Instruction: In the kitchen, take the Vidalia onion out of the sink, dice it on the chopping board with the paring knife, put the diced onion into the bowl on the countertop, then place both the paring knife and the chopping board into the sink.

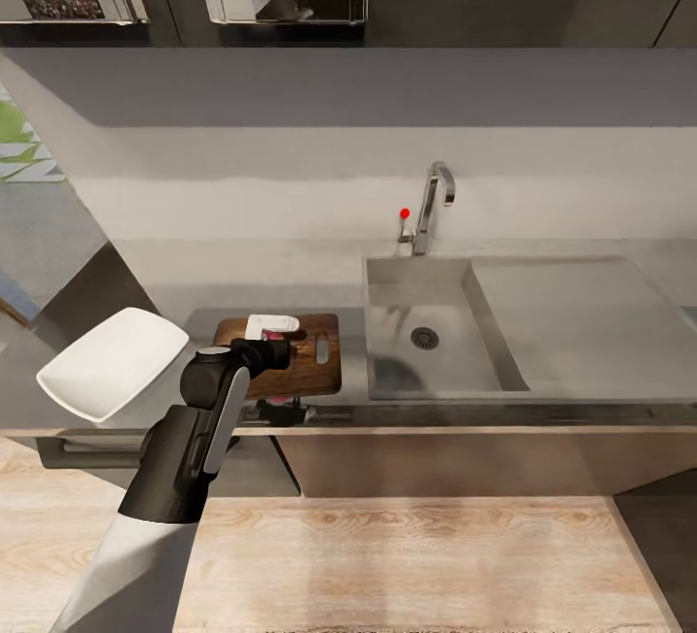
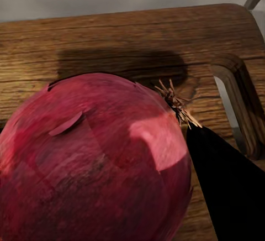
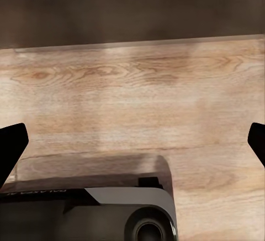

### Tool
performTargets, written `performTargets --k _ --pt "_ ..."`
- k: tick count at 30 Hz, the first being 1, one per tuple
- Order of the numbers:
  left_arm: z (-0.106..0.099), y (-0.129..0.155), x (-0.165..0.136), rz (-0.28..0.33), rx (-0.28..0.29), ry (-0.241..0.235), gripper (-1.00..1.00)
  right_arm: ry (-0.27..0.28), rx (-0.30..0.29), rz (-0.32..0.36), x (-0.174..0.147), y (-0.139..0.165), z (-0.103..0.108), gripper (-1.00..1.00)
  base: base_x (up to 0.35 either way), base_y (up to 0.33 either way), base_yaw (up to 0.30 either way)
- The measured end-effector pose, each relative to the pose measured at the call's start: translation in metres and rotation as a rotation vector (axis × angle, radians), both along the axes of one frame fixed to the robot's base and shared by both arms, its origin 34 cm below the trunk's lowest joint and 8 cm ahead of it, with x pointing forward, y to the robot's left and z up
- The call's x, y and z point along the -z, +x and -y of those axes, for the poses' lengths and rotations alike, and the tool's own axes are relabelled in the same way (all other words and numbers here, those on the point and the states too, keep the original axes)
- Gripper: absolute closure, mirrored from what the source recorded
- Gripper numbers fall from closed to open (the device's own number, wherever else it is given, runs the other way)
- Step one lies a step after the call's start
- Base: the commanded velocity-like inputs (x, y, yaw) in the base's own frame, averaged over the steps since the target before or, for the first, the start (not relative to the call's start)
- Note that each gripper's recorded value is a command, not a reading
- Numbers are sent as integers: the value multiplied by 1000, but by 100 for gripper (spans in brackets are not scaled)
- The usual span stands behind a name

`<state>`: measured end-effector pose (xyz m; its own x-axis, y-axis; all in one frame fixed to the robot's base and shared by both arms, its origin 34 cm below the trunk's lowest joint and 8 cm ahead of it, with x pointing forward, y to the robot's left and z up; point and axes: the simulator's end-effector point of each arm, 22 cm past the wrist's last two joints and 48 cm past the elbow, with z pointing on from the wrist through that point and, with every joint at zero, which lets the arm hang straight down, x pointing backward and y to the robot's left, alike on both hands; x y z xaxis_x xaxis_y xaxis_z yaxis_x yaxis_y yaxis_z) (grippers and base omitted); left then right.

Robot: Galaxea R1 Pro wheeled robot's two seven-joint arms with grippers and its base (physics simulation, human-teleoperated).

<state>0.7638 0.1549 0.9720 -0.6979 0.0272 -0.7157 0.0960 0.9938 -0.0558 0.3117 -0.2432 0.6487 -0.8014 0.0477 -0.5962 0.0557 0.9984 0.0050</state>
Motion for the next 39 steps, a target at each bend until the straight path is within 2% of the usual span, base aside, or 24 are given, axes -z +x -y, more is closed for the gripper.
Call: performTargets --k 39 --pt "0 -1 15 -23 0 1 100 0 0 -23 4 -8 0 -100 6 6 0"
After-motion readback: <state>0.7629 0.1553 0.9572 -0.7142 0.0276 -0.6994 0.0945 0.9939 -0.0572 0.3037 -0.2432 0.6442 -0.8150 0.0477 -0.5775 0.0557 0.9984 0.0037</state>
